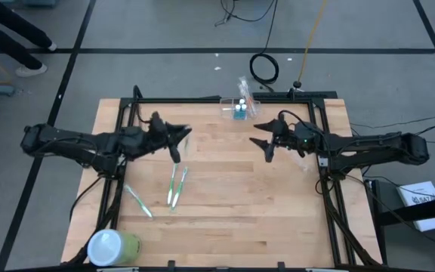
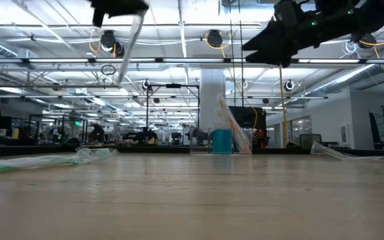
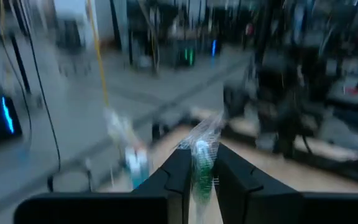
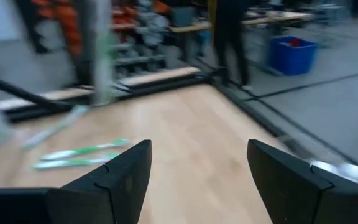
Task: Pick & Place toothbrushing station
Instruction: Put the green toothbrush into the transparent organizer
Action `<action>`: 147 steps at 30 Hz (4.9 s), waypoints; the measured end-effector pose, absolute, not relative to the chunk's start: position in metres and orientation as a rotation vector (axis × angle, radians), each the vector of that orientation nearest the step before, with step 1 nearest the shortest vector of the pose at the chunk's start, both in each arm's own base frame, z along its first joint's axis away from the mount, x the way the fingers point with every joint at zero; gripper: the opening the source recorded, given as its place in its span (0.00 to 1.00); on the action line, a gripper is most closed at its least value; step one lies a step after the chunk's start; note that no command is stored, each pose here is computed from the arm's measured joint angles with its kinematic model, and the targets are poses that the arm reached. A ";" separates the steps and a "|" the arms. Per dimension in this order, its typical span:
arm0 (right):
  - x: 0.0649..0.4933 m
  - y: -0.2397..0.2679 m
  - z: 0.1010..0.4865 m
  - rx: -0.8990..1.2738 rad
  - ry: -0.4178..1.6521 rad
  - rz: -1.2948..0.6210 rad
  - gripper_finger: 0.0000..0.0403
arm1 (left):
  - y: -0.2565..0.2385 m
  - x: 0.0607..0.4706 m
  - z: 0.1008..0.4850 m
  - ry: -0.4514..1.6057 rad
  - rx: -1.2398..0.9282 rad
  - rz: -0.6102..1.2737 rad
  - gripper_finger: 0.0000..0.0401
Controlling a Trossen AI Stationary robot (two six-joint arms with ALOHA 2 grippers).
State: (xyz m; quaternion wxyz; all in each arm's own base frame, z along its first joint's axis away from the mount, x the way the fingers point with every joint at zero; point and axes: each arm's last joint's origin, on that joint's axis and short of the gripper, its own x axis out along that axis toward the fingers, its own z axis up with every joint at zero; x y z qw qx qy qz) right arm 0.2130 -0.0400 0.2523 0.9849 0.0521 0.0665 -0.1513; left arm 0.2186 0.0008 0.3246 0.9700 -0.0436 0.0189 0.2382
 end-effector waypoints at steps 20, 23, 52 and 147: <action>0.281 -0.077 0.249 0.008 -0.041 -0.207 0.64 | 0.096 0.282 0.282 -0.036 0.025 0.264 0.11; 0.285 -0.087 0.263 0.034 -0.067 -0.146 0.64 | 0.103 0.289 0.270 -0.022 0.023 0.263 0.11; 0.321 -0.105 0.246 0.094 -0.048 0.002 0.46 | 0.093 0.300 0.266 -0.094 -0.003 0.104 0.14; 0.299 -0.211 0.252 0.026 0.171 -0.489 0.59 | 0.089 0.273 0.283 0.053 0.017 0.295 0.71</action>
